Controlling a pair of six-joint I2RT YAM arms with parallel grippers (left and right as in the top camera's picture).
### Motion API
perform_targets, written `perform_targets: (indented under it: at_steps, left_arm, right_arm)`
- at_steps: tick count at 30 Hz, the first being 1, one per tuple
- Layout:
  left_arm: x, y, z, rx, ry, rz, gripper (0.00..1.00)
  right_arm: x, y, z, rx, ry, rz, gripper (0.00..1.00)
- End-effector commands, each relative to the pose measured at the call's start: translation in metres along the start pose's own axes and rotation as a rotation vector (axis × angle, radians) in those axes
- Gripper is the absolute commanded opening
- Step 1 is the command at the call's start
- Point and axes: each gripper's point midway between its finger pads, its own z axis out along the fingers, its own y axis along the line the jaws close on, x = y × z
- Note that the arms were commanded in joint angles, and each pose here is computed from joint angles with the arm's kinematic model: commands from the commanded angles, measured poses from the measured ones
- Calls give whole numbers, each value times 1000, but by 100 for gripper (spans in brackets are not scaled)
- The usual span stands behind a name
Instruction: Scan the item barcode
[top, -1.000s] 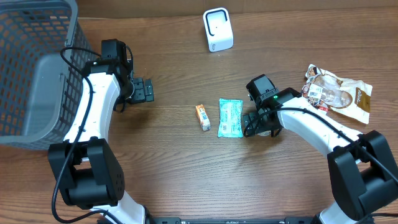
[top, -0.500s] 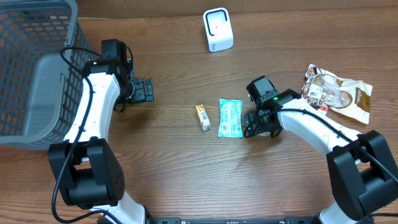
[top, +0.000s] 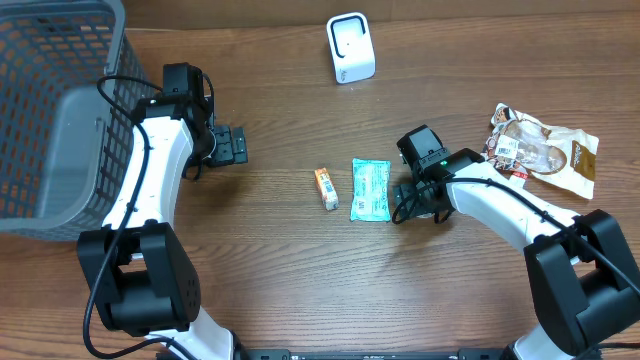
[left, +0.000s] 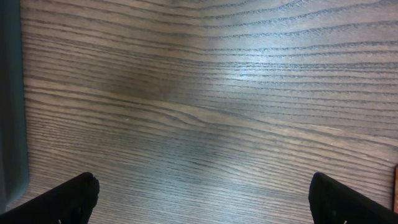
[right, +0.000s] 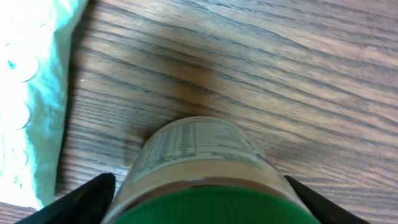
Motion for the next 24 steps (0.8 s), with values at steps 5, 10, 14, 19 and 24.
perform_targets:
  at_steps: [5,10,14,19,24]
  left_arm:
    - [-1,0,1,-4,1,21,100]
    - [-1,0,1,-4,1,21,100]
    - [-1,0,1,-4,1,21,100]
    - [-1,0,1,-4,1,21,100]
    - [-1,0,1,-4,1,21,100]
  right_arm:
    - [2,-1,4,9,-1,7,85]
    - [-1,-11,2,67,-15,67,85]
    - [-5,-11,-8,70,-3,123,86]
    - [-19,-9,-29,67,-8,228,86]
    - [-14,-10,-27,70,5,242,86]
